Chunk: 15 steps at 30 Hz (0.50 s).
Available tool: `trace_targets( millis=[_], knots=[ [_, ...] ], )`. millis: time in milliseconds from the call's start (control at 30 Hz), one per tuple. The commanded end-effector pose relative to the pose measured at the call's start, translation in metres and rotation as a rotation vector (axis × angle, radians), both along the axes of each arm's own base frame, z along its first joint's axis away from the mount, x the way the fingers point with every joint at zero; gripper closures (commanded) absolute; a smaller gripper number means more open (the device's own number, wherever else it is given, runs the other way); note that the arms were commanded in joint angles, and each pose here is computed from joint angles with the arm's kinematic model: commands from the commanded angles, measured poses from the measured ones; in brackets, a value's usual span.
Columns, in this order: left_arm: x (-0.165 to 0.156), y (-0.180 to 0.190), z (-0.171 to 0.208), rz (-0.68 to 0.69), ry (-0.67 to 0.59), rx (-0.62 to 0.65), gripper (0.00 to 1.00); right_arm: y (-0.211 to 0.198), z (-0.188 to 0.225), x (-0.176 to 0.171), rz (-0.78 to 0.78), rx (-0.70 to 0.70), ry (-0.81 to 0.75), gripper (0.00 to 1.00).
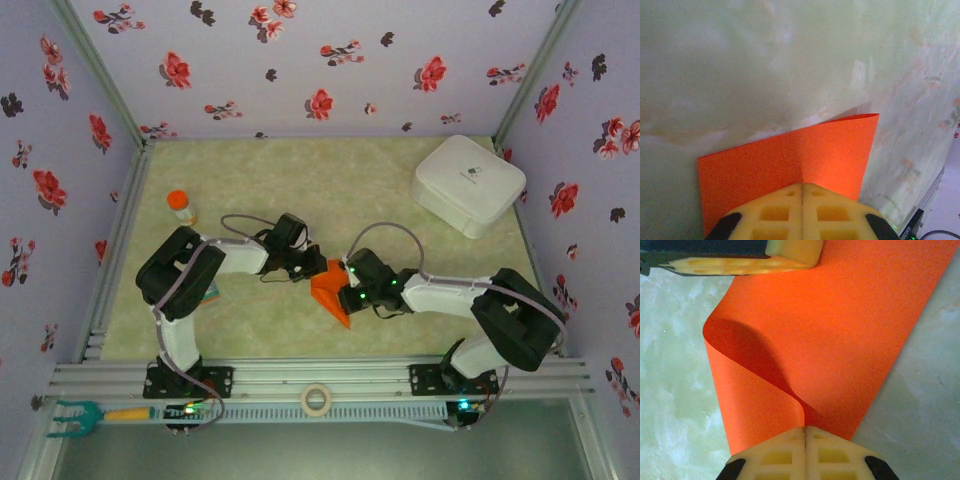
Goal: Fold a paper plane with a square sheet of paper (pick it up from the middle)
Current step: Third fold the triangle at the center of the table.
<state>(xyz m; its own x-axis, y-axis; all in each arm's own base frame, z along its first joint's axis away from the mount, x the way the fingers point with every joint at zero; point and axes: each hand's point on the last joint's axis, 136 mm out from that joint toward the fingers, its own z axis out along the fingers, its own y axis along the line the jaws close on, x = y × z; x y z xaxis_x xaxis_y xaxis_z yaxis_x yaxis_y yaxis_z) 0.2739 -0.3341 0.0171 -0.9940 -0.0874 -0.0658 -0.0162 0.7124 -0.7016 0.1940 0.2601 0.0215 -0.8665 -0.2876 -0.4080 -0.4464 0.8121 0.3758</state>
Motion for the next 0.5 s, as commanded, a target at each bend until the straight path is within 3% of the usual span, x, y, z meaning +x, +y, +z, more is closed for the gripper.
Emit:
trace_targets(
  millis=[0,467],
  knots=[
    [-0.0113,0.0180,-0.0241,0.006,0.045,0.112,0.95,0.0013,0.0026,0.0060,-0.006,-0.010,-0.006,0.97],
    [-0.0112,0.0177,-0.0239,0.004,0.043,0.110,0.95,-0.0006,-0.0016,0.0060,-0.016,-0.025,0.006,0.97]
  ],
)
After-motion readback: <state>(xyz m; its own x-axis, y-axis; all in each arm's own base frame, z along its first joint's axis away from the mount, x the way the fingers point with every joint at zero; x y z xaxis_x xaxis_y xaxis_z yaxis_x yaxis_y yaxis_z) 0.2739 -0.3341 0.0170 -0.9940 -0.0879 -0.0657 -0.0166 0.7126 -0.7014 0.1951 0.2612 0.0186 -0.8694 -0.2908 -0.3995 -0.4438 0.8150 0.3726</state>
